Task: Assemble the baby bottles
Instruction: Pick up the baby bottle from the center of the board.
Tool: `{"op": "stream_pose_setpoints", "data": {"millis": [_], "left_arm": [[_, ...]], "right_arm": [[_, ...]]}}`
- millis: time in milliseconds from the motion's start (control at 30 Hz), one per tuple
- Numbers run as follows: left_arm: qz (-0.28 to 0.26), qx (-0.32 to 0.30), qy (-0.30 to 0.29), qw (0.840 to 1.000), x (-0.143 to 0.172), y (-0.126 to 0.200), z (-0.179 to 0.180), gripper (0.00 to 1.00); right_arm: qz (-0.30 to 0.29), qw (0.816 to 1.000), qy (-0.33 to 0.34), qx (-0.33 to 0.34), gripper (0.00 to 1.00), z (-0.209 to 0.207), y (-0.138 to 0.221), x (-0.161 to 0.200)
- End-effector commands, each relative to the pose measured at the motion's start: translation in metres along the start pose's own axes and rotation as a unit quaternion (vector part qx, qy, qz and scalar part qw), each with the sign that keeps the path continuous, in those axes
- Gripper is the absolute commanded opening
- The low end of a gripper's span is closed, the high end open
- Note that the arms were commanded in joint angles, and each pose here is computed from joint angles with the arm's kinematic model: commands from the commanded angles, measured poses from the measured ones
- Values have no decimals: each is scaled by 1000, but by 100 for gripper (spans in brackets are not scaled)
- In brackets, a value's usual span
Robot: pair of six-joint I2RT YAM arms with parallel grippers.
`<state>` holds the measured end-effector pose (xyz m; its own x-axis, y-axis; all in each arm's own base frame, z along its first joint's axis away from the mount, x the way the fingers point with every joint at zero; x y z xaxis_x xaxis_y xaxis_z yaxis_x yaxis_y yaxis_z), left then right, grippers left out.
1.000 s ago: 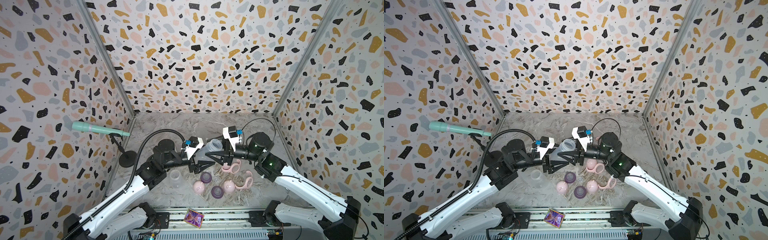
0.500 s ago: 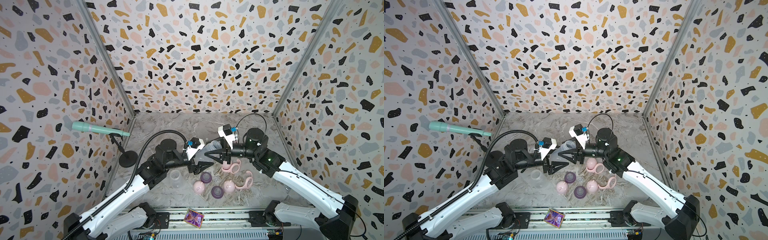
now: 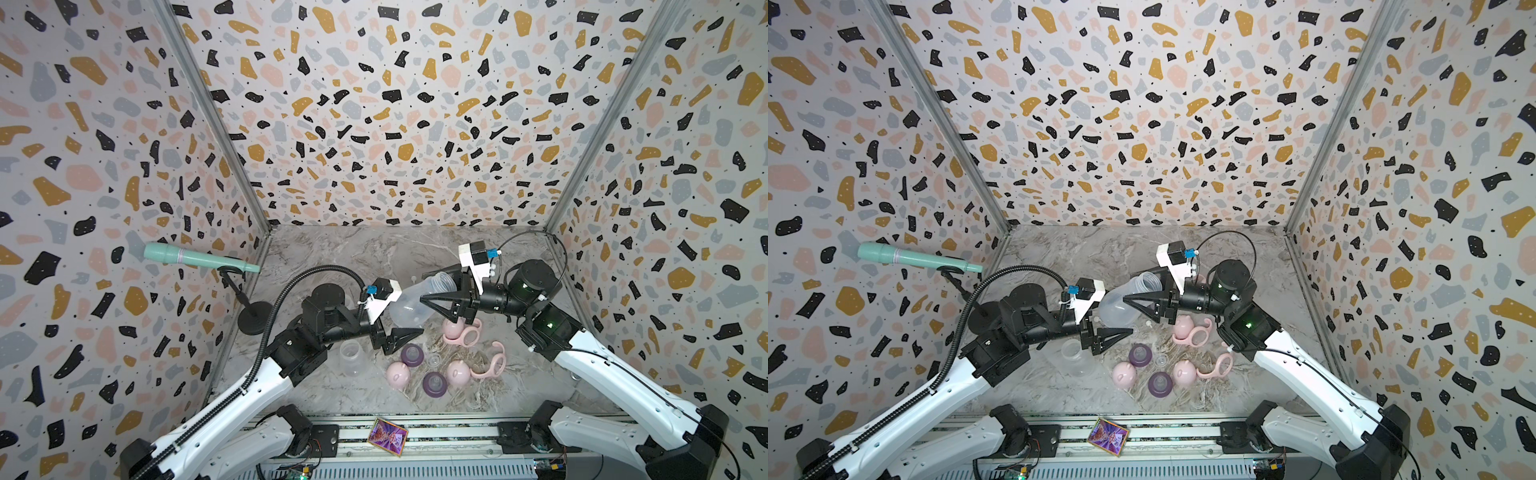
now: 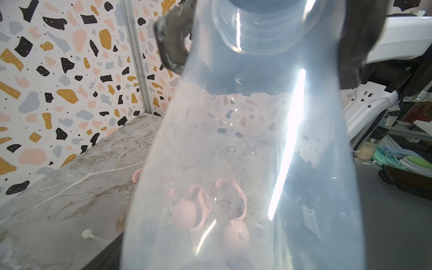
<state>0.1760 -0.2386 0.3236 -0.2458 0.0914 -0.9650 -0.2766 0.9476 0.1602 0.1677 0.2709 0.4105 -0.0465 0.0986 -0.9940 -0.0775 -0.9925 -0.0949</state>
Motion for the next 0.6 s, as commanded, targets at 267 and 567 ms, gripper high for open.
{"op": "stream_pose_setpoints", "data": {"millis": [267,567], "left_arm": [[-40,35,-15,998,-21,-2,-7,92],[-66,40,8,997,-27,0,-8,86]], "right_arm": [[-22,998,-1,-56,5,21,-14,-1],[-34,997,-14,-65,4,24,-13,8]]}}
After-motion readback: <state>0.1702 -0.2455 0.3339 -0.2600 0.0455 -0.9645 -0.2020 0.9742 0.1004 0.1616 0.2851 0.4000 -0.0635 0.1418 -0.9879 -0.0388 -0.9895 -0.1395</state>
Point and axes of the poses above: each gripper's point midway between its finger pads, its own y axis back along the fingers, its own z axis along the line the jaws close on, x = y × z, the point moved 4 cm from there along y, back along the fingers, and after that the axes turned 9 degrees about y, right-handed, at the moved point
